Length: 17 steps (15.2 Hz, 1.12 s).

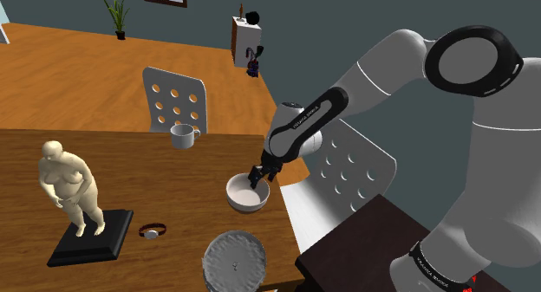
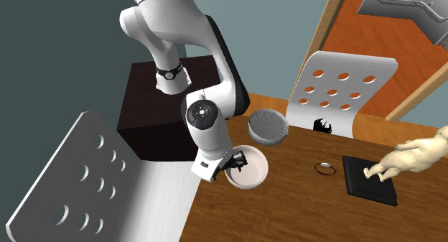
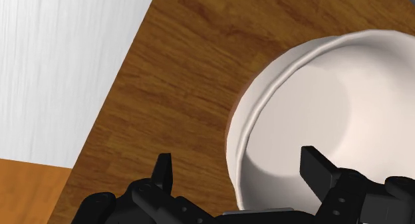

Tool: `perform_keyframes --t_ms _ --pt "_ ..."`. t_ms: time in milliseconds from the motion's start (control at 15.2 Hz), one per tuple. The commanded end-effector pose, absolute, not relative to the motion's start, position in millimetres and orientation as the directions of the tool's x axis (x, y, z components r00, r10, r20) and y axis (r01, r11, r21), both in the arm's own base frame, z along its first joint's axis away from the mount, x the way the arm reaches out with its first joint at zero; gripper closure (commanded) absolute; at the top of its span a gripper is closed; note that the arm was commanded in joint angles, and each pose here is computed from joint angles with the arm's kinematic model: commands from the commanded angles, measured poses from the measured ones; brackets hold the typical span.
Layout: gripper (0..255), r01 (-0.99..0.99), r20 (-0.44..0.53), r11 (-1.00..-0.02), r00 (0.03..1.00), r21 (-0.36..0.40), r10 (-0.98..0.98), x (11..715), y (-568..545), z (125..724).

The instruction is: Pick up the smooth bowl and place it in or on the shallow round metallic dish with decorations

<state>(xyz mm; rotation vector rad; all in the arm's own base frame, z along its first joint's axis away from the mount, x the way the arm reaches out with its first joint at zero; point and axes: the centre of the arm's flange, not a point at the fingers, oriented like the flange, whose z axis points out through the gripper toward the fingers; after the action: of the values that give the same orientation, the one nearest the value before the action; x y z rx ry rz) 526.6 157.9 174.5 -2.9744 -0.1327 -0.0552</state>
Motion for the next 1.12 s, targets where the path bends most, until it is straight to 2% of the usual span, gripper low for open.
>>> perform_keyframes --t_ms 0,132,198,792,1056 --pt "0 0.091 0.044 -0.983 0.995 -0.161 0.085 527 158 174" --pt "0 0.091 0.044 -0.983 0.995 -0.161 0.085 527 158 174" --pt "255 0.091 0.044 -0.983 0.995 -0.161 0.085 527 158 174" --pt "255 0.091 0.044 -0.983 0.995 -0.161 0.085 527 158 174" --pt "255 0.091 0.044 -0.983 0.995 -0.161 0.085 527 158 195"
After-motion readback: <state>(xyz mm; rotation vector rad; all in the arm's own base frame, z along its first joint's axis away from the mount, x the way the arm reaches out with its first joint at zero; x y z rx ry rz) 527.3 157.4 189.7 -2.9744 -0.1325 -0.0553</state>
